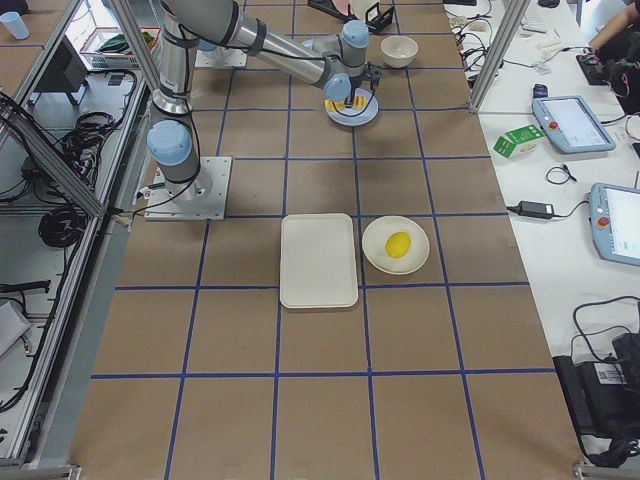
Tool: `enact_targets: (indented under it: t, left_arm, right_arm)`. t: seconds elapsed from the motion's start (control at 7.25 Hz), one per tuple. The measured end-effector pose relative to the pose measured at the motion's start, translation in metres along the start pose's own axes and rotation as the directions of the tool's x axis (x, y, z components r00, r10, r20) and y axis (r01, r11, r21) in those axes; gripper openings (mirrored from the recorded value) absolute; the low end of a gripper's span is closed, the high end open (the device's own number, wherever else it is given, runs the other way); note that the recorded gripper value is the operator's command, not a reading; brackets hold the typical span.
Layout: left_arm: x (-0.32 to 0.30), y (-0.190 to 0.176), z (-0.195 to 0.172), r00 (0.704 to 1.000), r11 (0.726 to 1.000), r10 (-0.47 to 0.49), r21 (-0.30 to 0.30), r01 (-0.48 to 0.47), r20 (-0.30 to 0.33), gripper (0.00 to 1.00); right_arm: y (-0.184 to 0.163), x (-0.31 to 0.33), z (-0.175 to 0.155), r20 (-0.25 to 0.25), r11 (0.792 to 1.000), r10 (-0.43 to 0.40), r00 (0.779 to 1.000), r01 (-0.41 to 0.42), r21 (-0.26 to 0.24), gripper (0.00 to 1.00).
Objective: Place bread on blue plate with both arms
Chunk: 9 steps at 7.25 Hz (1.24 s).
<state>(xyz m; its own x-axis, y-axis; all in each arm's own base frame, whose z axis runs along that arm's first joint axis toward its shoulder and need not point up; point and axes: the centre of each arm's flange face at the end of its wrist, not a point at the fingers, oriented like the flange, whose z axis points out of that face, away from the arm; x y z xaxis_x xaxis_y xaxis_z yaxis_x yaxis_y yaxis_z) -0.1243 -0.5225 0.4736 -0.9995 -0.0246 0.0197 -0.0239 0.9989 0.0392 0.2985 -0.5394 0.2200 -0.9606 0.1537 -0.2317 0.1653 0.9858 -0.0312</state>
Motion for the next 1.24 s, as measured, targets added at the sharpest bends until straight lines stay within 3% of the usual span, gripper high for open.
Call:
enact_targets:
  t: [0.83, 0.97, 1.24]
  left_arm:
    - [-0.017, 0.021, -0.011, 0.999, 1.0, -0.019, -0.011, 0.02, 0.036, 1.0]
    - [-0.018, 0.023, -0.009, 0.999, 1.0, -0.02, -0.016, 0.02, 0.039, 1.0]
    - [-0.022, 0.025, -0.008, 0.999, 0.999, -0.026, -0.018, 0.027, 0.043, 1.0]
  right_arm:
    - [-0.005, 0.002, -0.003, -0.024, 1.0, -0.019, 1.0, 0.02, 0.019, 1.0]
    - [-0.019, 0.001, -0.022, -0.062, 0.999, -0.04, 0.997, 0.042, 0.032, 1.0]
    - [-0.064, 0.003, -0.103, -0.128, 0.995, -0.095, 0.987, 0.096, 0.005, 1.0]
